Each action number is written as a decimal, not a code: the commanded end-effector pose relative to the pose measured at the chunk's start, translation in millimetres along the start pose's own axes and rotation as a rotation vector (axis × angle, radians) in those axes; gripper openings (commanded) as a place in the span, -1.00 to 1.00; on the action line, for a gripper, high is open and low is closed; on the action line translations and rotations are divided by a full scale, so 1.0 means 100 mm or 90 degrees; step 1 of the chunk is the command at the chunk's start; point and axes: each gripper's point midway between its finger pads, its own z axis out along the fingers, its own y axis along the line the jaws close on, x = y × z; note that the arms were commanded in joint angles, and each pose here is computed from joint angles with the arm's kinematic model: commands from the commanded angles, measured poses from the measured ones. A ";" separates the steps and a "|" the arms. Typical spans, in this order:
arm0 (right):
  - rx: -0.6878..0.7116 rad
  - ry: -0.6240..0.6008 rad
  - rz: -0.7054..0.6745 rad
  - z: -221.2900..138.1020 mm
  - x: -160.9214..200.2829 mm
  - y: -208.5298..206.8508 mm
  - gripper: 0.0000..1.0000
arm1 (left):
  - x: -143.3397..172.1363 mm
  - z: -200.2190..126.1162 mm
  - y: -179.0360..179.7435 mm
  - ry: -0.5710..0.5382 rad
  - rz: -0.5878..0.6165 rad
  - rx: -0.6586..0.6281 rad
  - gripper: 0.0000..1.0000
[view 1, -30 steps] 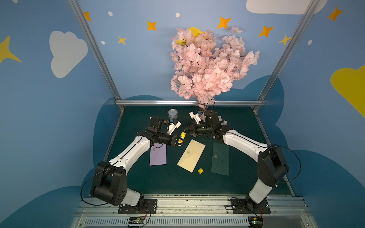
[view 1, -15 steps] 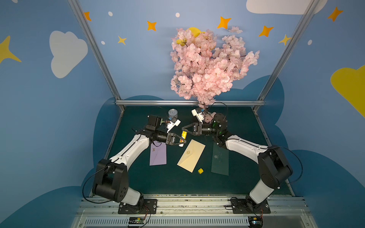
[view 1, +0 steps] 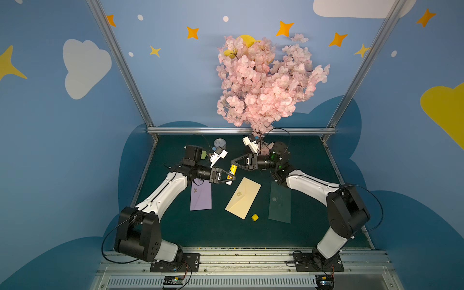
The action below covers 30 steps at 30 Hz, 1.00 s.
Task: Seal the envelope with a glue stick
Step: Screw the glue stick.
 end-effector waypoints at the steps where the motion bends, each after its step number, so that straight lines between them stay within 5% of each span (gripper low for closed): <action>1: 0.111 0.016 0.034 -0.05 0.05 -0.20 -0.18 | -0.03 -0.09 0.33 -0.015 0.014 -0.135 -0.95; 5: 0.172 0.005 0.075 -0.05 0.03 -0.42 0.02 | -0.02 -0.07 0.45 -0.014 0.023 -0.182 -0.95; 11: 0.224 0.008 0.093 -0.02 0.04 -0.59 -0.01 | 0.04 0.01 0.53 0.002 0.043 -0.228 -0.95; 30: 0.258 0.009 0.087 0.00 0.05 -0.68 -0.67 | 0.09 0.11 0.53 0.016 0.025 -0.231 -0.95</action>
